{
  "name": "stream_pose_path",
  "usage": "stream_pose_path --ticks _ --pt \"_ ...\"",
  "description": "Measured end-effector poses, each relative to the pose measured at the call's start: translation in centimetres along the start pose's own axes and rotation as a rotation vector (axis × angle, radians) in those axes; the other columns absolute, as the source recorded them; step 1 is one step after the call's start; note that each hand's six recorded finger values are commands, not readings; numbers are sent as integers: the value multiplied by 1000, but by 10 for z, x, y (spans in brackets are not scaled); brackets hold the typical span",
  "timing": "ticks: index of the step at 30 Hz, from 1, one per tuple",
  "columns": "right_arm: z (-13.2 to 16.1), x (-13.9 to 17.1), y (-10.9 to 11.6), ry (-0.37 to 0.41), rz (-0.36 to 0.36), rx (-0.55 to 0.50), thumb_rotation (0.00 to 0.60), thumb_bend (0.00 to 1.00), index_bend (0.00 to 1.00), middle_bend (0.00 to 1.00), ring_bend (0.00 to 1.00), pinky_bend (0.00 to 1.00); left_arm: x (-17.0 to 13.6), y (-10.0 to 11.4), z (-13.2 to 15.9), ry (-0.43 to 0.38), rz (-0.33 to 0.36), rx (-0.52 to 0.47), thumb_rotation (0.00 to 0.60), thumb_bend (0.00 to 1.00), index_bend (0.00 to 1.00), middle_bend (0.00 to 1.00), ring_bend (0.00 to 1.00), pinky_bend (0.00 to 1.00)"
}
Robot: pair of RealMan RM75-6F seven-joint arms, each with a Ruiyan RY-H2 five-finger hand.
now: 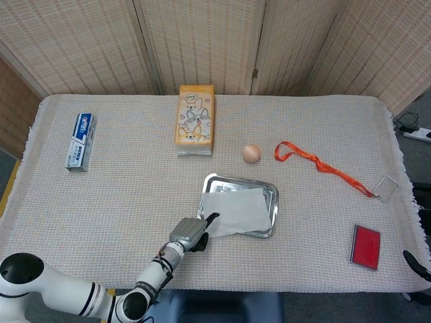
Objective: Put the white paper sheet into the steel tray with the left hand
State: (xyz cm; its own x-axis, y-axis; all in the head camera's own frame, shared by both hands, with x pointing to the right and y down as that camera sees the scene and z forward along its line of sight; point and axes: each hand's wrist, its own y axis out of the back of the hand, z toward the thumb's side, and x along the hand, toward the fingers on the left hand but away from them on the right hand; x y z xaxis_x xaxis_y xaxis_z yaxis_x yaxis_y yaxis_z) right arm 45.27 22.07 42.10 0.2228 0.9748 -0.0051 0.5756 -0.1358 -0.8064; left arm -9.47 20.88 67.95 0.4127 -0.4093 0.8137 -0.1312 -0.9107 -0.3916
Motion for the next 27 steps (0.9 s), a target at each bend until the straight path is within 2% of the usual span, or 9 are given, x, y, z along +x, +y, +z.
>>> stream_pose_path --ticks 9,15,21,27 --pt "-4 -2 0 -14 -1 8 600 310 0 0 0 0 18 6 -12 12 -8 -45 600 852 0 1000 1000 1000" --pt "-5 -4 -4 -15 15 6 600 310 0 0 0 0 10 10 -10 -3 13 -31 600 850 0 1000 1000 1000" --pt "-1 -3 -6 1 21 -3 600 309 0 0 0 0 -2 5 -16 46 27 -14 600 824 0 1000 1000 1000" --pt "2 0 -2 8 12 -10 600 309 0 0 0 0 -1 -15 -14 76 -16 -26 600 821 0 1000 1000 1000"
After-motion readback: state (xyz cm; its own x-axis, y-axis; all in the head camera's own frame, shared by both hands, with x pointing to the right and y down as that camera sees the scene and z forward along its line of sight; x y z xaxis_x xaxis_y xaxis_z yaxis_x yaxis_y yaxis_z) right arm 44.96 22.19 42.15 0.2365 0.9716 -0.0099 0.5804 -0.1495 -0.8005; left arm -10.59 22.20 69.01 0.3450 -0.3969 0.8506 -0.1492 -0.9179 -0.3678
